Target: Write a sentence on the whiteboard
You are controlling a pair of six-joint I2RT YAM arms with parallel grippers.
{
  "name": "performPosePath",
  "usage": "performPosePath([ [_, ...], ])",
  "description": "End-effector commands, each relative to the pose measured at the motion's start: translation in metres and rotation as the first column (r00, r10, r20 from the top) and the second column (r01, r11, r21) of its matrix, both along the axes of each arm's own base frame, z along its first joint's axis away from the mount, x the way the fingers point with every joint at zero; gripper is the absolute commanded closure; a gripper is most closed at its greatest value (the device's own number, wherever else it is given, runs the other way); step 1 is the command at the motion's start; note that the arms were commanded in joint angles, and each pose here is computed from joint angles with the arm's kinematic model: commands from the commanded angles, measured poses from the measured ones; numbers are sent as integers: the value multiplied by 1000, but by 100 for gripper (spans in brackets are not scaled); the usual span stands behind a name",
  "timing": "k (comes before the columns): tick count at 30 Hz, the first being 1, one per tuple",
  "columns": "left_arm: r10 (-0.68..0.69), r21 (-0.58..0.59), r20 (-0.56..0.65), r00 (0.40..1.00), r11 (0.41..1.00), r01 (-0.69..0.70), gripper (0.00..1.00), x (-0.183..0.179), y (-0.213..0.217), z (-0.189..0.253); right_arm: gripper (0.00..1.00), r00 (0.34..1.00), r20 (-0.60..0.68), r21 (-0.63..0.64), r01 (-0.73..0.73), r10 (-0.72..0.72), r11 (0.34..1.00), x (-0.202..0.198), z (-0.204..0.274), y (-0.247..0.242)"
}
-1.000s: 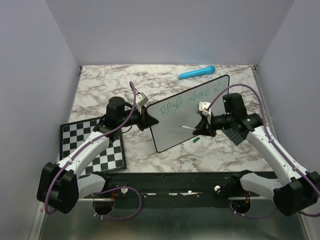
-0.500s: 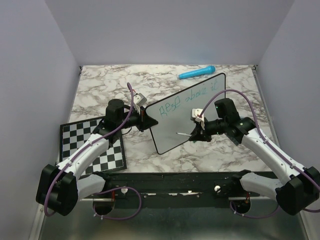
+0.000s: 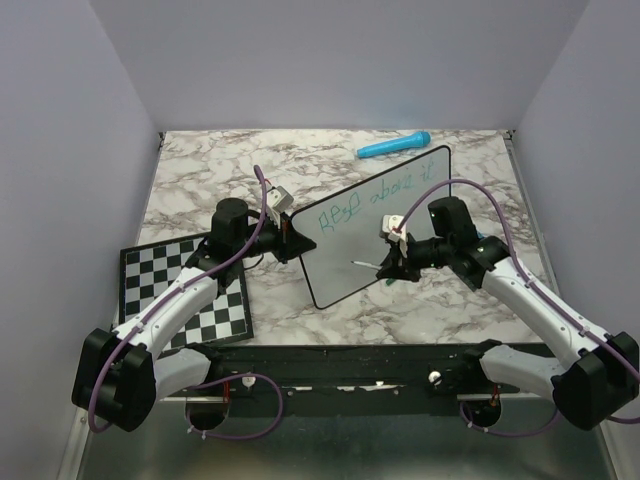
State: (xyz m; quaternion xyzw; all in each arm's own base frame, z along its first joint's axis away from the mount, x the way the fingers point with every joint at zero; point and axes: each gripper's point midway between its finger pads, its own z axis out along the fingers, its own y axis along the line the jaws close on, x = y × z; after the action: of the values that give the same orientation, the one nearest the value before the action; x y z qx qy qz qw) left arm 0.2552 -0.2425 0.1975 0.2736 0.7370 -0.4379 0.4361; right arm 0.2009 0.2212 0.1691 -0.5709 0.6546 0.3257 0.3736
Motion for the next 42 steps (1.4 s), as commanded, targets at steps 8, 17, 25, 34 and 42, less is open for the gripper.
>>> performPosePath([
  [8,83,106,-72,994,992,-75,100,3,14,-38,99,996,72,-78,58,-53,995,10,-10,30],
  [17,80,110,-77,994,991,-71,100,3,14,-40,100,983,83,-102,174,-165,979,32,-10,42],
  [25,76,108,-73,994,992,-68,100,3,13,-39,100,973,105,-91,214,-204,973,41,-7,47],
  [34,68,107,-69,995,992,-61,100,2,13,-38,99,968,117,-118,236,-222,965,48,-13,45],
  [42,63,108,-68,996,993,-55,100,2,12,-39,99,973,101,-114,217,-206,970,48,-13,51],
])
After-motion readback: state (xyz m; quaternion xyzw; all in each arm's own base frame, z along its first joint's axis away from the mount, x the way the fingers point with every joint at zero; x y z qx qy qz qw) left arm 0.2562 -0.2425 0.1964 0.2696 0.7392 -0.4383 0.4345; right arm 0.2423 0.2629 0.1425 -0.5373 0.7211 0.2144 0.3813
